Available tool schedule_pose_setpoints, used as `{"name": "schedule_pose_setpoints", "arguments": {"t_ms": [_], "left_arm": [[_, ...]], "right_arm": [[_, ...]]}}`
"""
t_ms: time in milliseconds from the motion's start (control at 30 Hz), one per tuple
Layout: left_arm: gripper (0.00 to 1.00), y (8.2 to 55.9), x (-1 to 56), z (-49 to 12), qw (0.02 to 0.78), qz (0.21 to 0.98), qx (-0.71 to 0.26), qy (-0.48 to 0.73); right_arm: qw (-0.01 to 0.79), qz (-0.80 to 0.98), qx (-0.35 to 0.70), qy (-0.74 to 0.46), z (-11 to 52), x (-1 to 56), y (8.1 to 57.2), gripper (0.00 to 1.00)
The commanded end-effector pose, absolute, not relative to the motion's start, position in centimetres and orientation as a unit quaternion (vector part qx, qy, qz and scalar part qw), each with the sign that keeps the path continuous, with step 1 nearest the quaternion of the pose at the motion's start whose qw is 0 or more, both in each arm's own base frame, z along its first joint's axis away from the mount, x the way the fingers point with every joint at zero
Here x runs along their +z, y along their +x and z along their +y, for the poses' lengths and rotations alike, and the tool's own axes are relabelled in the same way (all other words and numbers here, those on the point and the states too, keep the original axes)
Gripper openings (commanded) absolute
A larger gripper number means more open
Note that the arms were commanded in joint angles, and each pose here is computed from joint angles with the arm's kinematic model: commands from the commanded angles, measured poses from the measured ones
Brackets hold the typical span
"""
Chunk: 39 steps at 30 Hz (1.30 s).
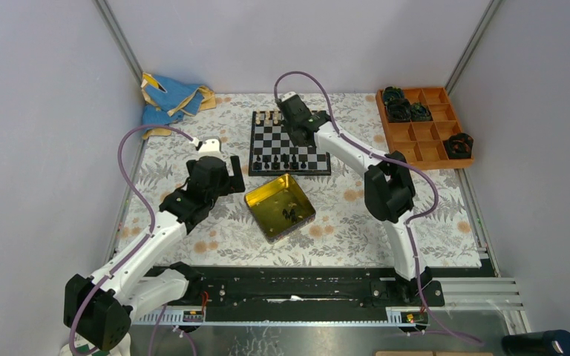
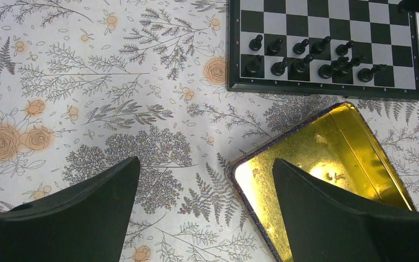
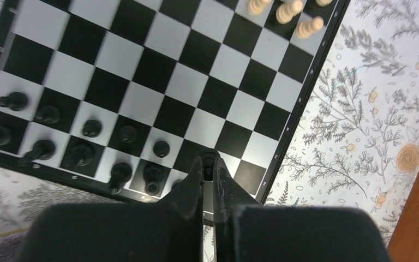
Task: Set up the chess pieces on the board
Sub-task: Place the chess piece on the chessboard.
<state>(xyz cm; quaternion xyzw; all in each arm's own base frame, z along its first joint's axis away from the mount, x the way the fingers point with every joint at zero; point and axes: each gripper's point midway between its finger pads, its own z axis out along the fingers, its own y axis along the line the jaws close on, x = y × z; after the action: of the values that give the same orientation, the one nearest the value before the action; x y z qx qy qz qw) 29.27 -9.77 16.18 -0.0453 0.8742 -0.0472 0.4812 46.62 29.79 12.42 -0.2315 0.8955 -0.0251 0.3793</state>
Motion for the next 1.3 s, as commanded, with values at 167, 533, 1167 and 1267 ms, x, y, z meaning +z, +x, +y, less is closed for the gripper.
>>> {"name": "schedule_pose_setpoints", "arguments": {"t_ms": [167, 533, 1167, 1267], "left_arm": [[0.99, 29.8, 16.9, -9.2, 0.497, 0.865, -0.041, -0.052], [0.99, 29.8, 16.6, -9.2, 0.495, 0.866, -0.041, -0.053], [0.99, 29.8, 16.1, -9.3, 0.492, 0.868, -0.044, -0.053], [0.99, 29.8, 16.0, -9.3, 0.491, 0.868, -0.044, -0.052]], "right_arm": [[0.346, 0.909, -0.044, -0.228, 28.7, 9.5, 47.3, 0.00], [0.324, 0.915, -0.047, -0.234, 28.8, 7.1, 47.1, 0.00], [0.297, 0.926, -0.023, -0.230, 29.4, 5.9, 46.1, 0.00], [0.293, 0.927, -0.022, -0.231, 29.5, 5.7, 46.0, 0.00]]}}
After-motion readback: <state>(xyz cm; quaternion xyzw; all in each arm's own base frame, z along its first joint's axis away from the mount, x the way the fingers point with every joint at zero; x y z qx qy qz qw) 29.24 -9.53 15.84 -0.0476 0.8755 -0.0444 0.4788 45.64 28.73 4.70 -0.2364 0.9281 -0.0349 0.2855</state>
